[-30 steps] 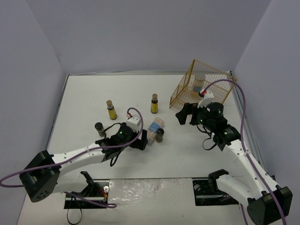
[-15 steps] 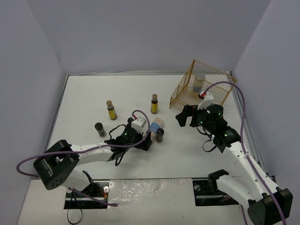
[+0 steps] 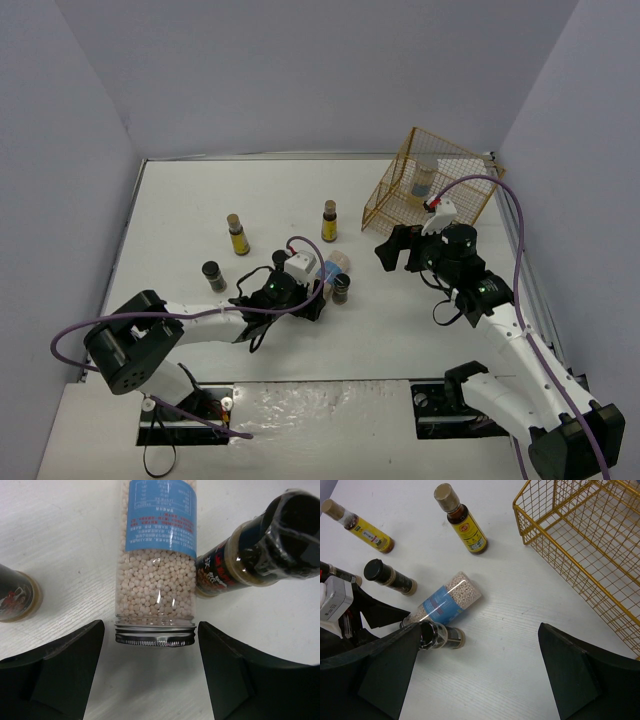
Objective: Organize the condiment bottles
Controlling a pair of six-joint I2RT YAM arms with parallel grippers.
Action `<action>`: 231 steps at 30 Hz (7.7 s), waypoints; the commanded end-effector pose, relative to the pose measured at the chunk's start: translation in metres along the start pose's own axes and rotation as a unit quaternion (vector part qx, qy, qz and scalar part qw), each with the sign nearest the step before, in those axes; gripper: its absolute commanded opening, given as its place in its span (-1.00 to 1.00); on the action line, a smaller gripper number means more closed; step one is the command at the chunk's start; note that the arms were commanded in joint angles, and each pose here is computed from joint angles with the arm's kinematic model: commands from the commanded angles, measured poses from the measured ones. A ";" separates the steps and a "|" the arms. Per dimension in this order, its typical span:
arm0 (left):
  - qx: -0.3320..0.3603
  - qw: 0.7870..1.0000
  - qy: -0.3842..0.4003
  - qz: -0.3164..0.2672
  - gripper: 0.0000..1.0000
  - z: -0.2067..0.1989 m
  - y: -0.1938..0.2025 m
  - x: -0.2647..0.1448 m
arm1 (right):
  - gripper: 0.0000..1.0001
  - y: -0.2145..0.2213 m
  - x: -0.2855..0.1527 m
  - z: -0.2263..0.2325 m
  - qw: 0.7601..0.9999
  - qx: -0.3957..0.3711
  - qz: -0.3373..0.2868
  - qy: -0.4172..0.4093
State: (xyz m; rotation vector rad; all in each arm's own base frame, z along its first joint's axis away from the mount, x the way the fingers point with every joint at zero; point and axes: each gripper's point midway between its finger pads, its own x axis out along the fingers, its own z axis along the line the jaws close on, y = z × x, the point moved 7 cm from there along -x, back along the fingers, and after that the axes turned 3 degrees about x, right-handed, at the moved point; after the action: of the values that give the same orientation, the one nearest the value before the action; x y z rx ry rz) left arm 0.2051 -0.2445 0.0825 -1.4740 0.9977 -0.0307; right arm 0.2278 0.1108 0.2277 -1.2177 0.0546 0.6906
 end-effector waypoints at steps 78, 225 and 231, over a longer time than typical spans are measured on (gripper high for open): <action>0.072 0.989 -0.132 0.017 0.94 -0.008 -0.186 -0.151 | 1.00 -0.035 0.007 0.048 0.993 -0.056 -0.040 -0.096; -0.064 0.912 -0.389 -0.114 0.94 0.126 -0.133 -0.247 | 0.80 -0.195 0.104 -0.051 0.976 -0.113 -0.122 0.143; -0.063 0.913 -0.387 -0.113 0.94 0.126 -0.133 -0.246 | 0.85 -0.145 0.141 0.032 0.979 -0.196 -0.055 -0.025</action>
State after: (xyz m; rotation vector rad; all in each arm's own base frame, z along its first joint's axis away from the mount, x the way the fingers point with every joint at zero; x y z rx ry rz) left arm 0.1881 -0.0206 0.2864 -1.4926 0.2157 0.4882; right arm 0.4182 0.1265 0.2978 -1.5124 0.0593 0.4883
